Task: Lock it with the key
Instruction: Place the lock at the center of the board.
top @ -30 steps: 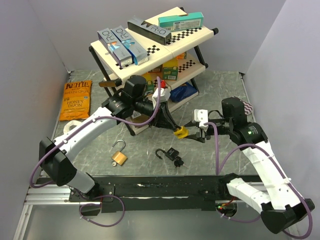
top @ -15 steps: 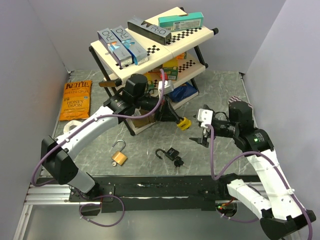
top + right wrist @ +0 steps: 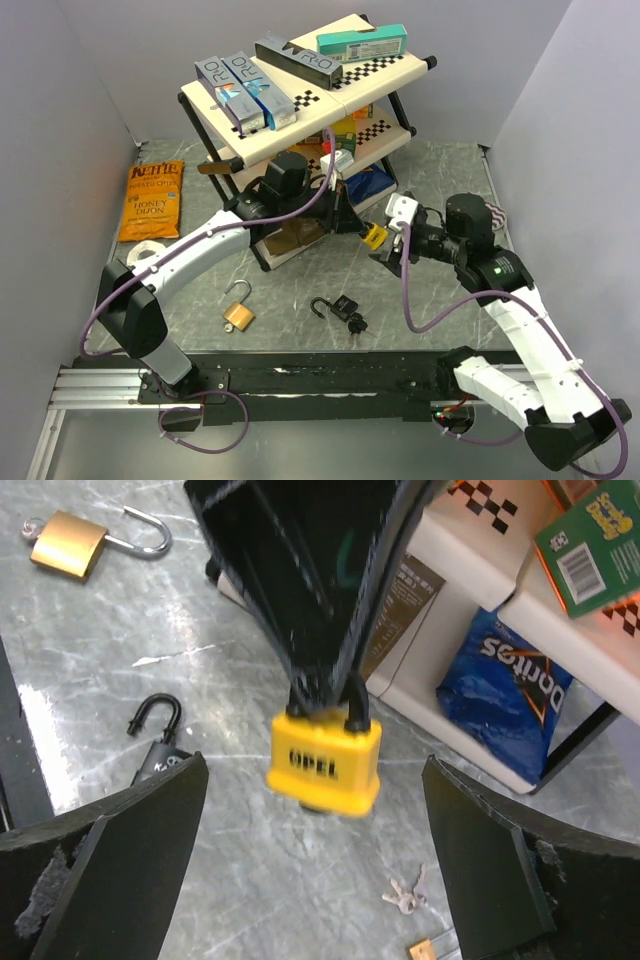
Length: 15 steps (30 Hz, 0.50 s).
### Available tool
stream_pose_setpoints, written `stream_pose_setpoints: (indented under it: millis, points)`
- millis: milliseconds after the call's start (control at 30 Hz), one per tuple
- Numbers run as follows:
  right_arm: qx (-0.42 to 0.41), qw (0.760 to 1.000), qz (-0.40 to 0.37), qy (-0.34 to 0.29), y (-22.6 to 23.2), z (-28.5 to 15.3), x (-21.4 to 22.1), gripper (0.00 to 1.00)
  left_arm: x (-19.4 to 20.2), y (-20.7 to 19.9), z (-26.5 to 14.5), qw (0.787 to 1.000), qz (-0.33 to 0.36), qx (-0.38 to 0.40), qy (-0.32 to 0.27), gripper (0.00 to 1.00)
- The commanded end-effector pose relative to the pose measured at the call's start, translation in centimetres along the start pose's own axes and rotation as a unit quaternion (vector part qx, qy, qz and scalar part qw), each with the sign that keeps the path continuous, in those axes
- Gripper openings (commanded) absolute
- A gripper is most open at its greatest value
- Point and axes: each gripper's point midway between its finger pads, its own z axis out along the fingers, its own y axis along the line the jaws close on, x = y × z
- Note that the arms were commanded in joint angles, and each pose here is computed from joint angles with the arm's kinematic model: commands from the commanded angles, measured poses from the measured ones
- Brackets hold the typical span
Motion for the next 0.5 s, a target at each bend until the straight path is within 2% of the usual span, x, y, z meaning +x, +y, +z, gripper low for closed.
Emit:
stream_pose_setpoints:
  millis: [0, 233, 367, 433, 467]
  points:
    - [0.025, 0.999, -0.011, -0.022, -1.2, 1.3, -1.4, 0.95, -3.3, -2.8, -0.3, 0.999, 0.015, 0.02, -0.048, 0.01]
    - [0.033, 0.999, -0.041, 0.0, -1.6, 2.8, 0.6, 0.88, -3.2, -3.4, -0.5, 0.998, 0.022, 0.032, -0.05, 0.01]
    - [0.037, 0.998, -0.057, 0.007, -1.6, 3.2, 1.3, 0.73, -3.2, -3.4, -0.6, 0.998, 0.023, 0.031, -0.049, 0.01]
    - [0.036, 0.998, -0.057, 0.011, -1.6, 3.3, 1.5, 0.69, -3.1, -3.5, -0.6, 0.998, 0.024, 0.033, -0.048, 0.01]
    - [0.037, 0.998, -0.057, 0.01, -1.6, 3.3, 1.5, 0.62, -3.0, -3.5, -0.6, 0.998, 0.024, 0.033, -0.047, 0.01]
